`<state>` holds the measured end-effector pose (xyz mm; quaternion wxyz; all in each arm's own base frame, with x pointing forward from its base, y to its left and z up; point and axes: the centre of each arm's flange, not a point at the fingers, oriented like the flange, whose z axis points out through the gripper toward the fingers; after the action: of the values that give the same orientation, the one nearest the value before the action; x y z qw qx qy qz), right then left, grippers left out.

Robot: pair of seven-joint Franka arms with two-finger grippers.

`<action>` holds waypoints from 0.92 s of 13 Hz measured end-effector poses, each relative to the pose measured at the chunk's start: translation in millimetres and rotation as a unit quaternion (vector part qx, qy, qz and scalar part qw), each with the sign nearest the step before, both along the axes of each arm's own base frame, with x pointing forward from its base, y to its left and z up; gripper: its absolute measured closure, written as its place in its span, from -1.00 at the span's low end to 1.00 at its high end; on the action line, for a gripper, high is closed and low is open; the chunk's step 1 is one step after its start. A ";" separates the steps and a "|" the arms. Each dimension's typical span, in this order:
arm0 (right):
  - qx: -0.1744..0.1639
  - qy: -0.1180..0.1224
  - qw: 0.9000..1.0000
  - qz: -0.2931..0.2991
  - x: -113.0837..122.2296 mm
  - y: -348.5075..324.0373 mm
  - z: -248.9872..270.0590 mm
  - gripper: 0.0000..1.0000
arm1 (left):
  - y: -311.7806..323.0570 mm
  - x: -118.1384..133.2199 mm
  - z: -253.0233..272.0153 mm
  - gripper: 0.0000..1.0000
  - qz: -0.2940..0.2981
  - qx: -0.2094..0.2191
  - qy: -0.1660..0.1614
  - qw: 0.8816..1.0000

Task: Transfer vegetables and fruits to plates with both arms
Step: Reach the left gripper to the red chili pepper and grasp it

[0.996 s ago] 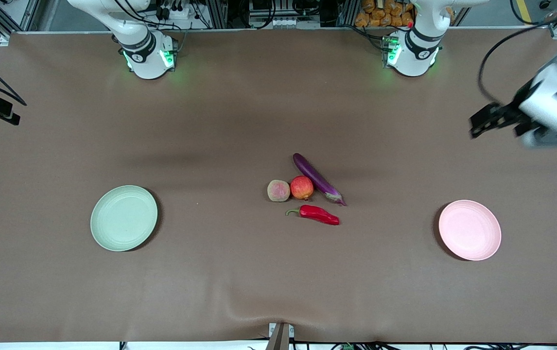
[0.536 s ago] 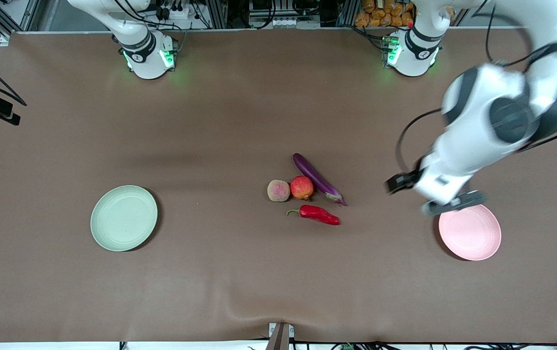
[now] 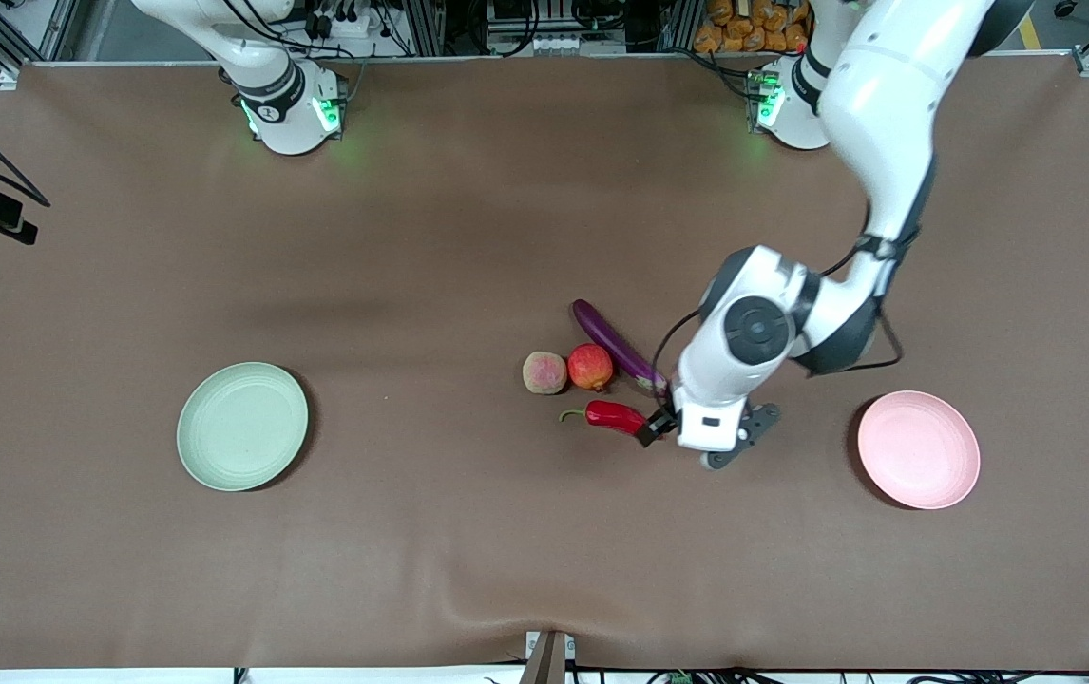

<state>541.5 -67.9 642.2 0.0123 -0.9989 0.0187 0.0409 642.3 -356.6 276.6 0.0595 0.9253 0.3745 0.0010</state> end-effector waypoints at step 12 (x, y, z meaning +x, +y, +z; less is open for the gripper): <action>0.000 0.001 1.000 -0.001 -0.3 -1.2 -0.2 -1.00 | -36.9 -18.4 -93.2 -0.80 0.078 -0.006 0.033 0.996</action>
<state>541.1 -69.0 642.0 0.0125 -0.9988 0.0198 0.0419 623.9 -393.5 183.5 0.0521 0.8923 0.4477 -0.0270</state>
